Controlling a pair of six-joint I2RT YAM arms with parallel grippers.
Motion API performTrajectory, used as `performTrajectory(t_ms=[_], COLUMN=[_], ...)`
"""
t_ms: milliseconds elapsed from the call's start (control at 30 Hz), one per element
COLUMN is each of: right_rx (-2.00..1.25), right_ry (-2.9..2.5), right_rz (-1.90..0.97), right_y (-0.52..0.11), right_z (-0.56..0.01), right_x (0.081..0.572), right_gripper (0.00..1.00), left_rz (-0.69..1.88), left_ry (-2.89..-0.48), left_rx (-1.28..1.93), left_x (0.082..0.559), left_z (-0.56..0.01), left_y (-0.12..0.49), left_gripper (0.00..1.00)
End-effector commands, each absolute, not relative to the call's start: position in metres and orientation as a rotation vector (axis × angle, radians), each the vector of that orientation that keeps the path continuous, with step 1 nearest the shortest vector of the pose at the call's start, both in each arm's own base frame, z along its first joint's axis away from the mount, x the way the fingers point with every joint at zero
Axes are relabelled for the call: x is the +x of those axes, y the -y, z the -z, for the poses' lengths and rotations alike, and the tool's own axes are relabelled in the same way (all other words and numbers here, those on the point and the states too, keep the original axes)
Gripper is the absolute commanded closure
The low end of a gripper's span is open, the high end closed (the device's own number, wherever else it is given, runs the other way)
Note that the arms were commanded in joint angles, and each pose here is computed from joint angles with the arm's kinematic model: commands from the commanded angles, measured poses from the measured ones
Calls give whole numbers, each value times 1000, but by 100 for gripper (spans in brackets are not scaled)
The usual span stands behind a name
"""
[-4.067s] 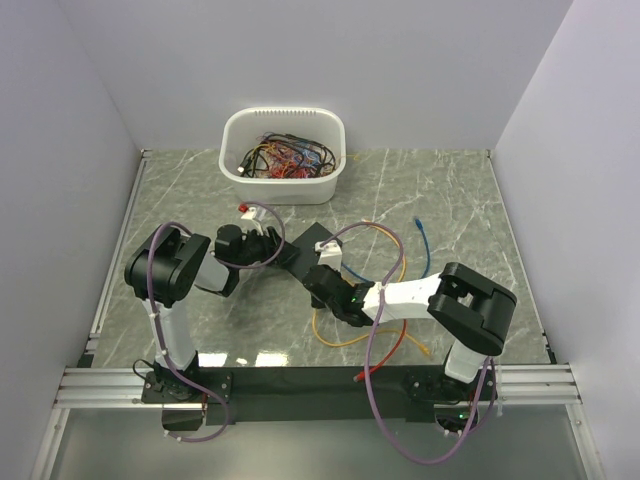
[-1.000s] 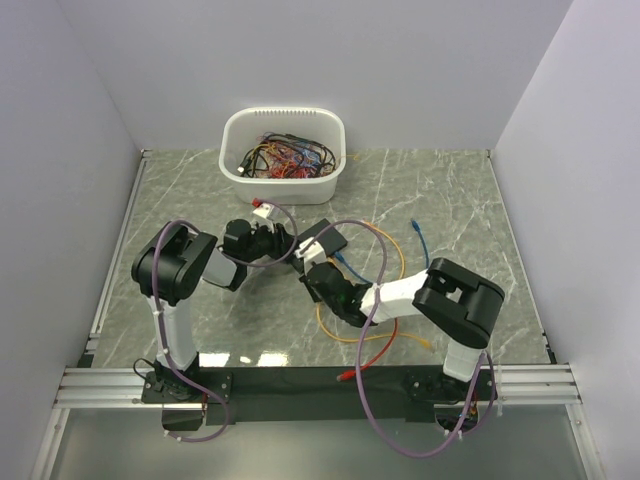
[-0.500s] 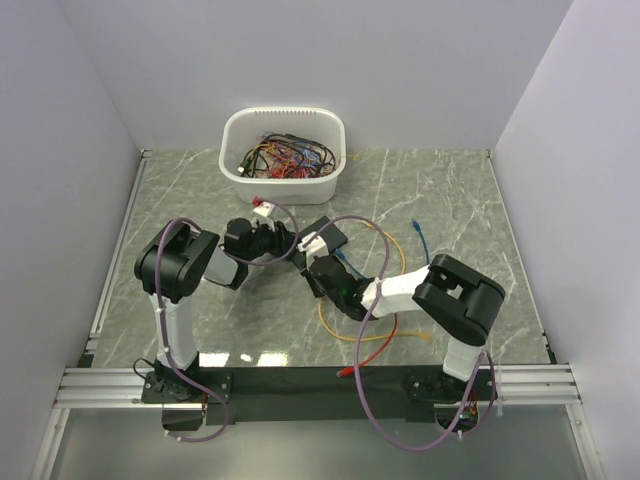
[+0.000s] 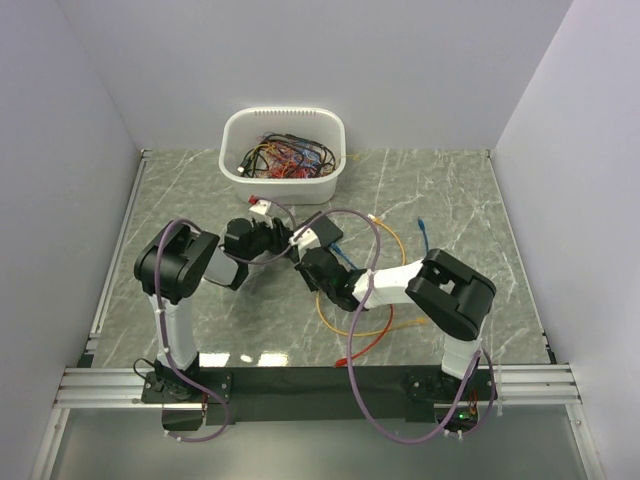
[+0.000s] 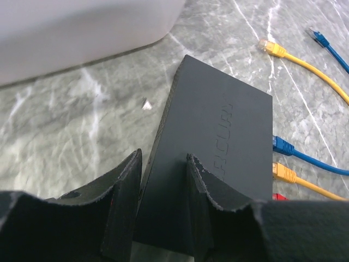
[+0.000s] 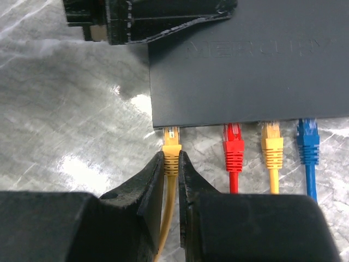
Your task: Insert the plug into the switch port
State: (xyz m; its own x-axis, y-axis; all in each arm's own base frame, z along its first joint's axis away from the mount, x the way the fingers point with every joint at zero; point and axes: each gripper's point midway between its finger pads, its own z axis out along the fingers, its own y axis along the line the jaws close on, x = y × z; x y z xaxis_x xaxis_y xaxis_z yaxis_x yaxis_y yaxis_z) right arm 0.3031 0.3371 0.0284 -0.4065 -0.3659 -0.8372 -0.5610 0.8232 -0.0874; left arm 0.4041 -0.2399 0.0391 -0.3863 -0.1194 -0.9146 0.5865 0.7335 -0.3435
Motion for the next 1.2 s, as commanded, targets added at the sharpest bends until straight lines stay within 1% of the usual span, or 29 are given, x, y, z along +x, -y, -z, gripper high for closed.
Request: performTrajectory(t_ms=[0,100,133,200,300,433,467,633,733,1033,1167], right_rx=[-475,-530,-555,-601,-663,-751,-787,-865,-864,-777,-768], right_ry=[-1740,-1756,-1763,-1775,-1764,-1744,-1739,-1740,-1749,-1798,-1816], right_rz=[-527,-581,-598,-619,-683,-769,-794,-846,-834,-633,-620], right_y=[-385,-389,-391,-395,-409,-435,-444,-466,-471,-463,-459], right_z=[-127,-125,-123,-122,-127,-135,-135,-125,-118,-109,-104], right_x=[338,320,314,305,284,251,237,198,194,226,225], right_gripper=[100,100,100,100,100,100,100,100,100,100,100], left_rz=[1182,1122,1056,1026,985,956,950,950,939,918,902], left_ry=[-2105,-2160,-2156,-2174,-2206,-2205,-2208,-2239,-2257,-2289,-2294], left_rx=[502,399,334,287,247,234,229,184,165,111,65], left_x=[284,274,281,275,258,249,248,237,230,216,216], left_z=[3,8,5,5,8,1,1,3,7,9,6], left_y=[293,279,272,266,251,243,241,237,235,227,224], left_gripper=[61,63,63,64,65,65,65,65,65,65,64])
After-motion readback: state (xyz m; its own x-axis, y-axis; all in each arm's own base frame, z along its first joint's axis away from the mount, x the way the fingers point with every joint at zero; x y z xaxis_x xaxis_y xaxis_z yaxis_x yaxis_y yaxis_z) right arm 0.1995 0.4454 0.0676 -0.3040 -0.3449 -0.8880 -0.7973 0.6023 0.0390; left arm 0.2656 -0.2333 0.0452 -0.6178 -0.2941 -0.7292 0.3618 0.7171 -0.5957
